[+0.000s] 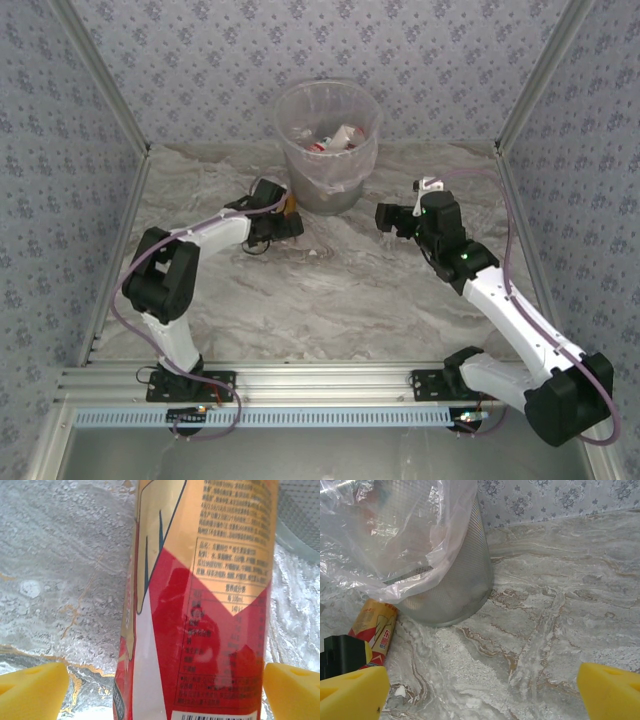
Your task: Put the plastic bottles in the bin
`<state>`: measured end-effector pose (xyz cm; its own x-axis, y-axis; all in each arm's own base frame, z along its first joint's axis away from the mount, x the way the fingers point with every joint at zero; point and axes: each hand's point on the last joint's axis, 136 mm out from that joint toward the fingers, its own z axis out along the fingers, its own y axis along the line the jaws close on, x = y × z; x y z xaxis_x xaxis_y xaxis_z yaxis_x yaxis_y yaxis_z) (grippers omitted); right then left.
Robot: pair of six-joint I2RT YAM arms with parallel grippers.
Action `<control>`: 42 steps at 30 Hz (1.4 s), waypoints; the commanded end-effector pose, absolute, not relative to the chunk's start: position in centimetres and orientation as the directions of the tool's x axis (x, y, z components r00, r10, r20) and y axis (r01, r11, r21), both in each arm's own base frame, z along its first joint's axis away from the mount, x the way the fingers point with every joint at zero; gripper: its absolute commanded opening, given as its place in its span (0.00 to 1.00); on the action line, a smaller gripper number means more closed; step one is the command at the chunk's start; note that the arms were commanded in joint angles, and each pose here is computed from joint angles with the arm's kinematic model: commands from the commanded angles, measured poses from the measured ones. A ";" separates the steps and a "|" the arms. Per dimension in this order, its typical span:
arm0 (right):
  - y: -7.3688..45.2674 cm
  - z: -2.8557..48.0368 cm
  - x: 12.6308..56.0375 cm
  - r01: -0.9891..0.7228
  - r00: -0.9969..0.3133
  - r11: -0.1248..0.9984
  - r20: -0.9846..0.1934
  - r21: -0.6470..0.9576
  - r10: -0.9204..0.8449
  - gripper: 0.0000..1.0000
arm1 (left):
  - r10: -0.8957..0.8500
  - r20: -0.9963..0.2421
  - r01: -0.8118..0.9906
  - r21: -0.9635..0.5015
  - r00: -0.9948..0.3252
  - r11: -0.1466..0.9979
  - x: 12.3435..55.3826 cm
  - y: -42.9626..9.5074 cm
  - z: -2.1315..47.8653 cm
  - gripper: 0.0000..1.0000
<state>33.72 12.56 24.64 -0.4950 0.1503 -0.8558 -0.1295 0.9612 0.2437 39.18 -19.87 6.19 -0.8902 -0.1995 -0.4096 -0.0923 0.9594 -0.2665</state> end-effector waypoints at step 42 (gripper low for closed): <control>12.4 25.3 33.6 -0.104 -0.494 0.959 -0.850 0.265 0.182 0.98 | -0.008 -0.461 0.044 -0.100 -0.887 0.994 44.7 -19.1 6.4 0.59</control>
